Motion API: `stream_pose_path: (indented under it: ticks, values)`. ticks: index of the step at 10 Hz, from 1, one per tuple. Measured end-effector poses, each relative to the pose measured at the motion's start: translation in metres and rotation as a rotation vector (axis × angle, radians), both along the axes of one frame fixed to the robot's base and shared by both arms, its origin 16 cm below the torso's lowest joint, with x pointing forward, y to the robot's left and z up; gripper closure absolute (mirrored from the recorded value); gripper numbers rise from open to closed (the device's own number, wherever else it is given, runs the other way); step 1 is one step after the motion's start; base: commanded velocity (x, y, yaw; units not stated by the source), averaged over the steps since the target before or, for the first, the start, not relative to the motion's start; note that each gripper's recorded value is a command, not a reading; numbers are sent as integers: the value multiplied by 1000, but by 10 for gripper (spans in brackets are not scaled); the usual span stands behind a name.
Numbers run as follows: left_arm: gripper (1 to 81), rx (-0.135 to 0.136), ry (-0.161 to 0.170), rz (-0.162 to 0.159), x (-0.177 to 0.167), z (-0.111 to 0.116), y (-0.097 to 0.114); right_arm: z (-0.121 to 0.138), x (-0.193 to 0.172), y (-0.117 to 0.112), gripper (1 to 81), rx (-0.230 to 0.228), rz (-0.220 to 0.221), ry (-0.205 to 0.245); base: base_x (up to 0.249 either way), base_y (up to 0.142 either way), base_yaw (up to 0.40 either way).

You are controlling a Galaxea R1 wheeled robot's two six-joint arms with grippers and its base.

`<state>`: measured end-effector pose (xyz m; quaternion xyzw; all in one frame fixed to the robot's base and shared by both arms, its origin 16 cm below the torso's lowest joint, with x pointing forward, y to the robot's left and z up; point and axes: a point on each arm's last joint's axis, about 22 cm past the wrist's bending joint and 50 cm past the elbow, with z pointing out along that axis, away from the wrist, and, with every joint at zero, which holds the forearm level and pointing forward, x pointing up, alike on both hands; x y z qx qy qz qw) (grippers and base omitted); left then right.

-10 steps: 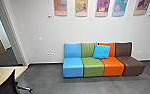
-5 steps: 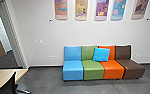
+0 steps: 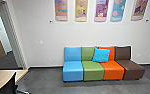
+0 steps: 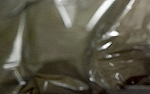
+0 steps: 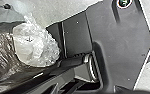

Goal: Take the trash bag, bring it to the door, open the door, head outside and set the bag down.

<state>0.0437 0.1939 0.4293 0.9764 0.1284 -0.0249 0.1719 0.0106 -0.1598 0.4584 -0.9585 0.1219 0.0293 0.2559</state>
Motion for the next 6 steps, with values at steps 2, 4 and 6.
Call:
stream_pose_path:
  ticks: [2,4,6]
  values:
    - [811,3,0,0,0,0,1,-2,-1,7,10,1,7,1,0,0,0]
    - [811,2,0,-1,0,0,1,-2,-2,5,10,-2,7,2,0,0,0]
    - [811,2,0,-1,0,0,1,-2,-5,5,10,-2,8,7,0,0,0]
